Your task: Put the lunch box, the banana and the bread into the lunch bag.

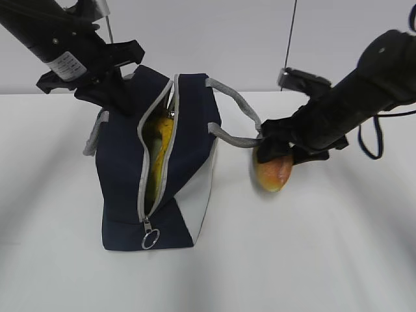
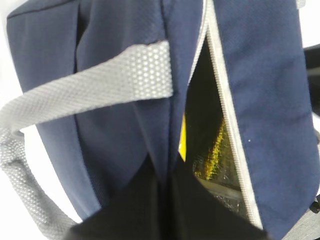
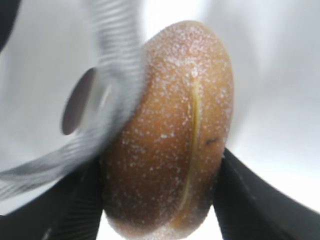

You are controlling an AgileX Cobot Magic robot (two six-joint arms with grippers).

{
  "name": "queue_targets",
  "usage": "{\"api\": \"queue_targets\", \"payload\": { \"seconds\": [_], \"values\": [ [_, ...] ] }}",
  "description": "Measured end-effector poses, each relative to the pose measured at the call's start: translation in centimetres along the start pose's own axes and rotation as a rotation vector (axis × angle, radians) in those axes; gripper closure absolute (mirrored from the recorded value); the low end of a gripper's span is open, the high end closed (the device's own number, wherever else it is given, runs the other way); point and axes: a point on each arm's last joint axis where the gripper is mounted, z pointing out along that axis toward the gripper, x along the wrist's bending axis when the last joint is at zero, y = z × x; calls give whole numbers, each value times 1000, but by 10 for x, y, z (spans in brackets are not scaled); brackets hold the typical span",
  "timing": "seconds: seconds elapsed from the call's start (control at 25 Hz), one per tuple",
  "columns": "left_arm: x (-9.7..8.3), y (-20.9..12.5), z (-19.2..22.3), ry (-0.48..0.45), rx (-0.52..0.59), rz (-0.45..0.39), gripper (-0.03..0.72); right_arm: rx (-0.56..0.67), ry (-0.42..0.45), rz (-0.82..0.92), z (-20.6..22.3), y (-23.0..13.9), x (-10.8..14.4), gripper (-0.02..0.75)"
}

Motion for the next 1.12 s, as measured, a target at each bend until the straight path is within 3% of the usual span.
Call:
{"api": "queue_targets", "payload": {
  "seconds": [0.16,0.32,0.4,0.6,0.68,0.88,1.12],
  "values": [
    [0,0,0,0,1,0,691,-66,-32,71,-41,6,-25,290],
    [0,0,0,0,1,0,691,-166,9,104,-79,13,-14,291],
    [0,0,0,0,0,0,691,-214,94,120,-95,19,1,291],
    [0,0,0,0,-2,0,691,-290,458,46,-120,36,44,292],
    [0,0,0,-1,-3,0,691,-331,550,28,-126,41,59,292],
    [0,0,0,0,-5,0,691,-342,584,-3,-117,44,83,293],
    [0,1,0,-1,-6,-1,691,-239,608,28,-65,41,98,294]
  ]
}}
